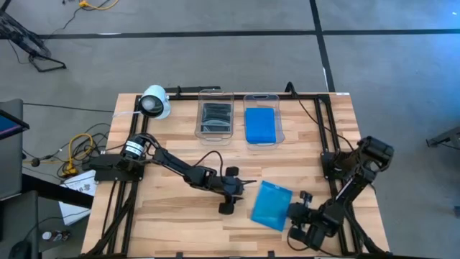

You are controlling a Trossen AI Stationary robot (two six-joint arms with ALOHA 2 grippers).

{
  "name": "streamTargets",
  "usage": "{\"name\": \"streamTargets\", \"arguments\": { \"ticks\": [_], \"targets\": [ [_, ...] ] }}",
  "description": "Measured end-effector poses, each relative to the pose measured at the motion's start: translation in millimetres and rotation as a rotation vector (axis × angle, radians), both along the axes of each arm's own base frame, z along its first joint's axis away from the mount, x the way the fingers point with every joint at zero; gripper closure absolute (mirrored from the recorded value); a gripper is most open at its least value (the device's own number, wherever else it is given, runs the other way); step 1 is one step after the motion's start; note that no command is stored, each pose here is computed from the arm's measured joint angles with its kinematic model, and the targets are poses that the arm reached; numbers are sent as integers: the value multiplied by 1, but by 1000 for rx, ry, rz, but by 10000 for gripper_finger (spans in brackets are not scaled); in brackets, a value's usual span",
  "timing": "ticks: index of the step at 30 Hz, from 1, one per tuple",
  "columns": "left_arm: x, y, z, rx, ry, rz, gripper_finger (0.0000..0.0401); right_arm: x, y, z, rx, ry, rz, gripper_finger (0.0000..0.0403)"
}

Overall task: Pick & place jewel cases by type
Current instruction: Put the blue CD case into the right transparent bin

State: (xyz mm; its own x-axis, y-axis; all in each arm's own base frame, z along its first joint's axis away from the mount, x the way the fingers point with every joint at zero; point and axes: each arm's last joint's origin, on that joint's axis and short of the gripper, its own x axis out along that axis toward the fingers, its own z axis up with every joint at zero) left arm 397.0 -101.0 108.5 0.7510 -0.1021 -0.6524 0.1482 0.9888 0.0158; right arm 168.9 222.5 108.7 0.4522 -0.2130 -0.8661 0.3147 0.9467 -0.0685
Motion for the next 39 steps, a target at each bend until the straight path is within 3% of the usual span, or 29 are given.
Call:
{"name": "streamTargets", "arguments": {
  "ticks": [16,26,30,39],
  "targets": [
    [-6,0,-3,-20,83,63,228,58,-43,0,-118,26,130,333],
    [-10,-7,-6,-33,117,22,227,67,-50,8,-154,50,114,333],
    [-11,-9,-6,-42,122,13,227,62,-55,13,-153,86,52,333],
    [-13,-17,-7,-33,123,0,227,39,-65,43,-85,71,-216,333]
  ]
}}
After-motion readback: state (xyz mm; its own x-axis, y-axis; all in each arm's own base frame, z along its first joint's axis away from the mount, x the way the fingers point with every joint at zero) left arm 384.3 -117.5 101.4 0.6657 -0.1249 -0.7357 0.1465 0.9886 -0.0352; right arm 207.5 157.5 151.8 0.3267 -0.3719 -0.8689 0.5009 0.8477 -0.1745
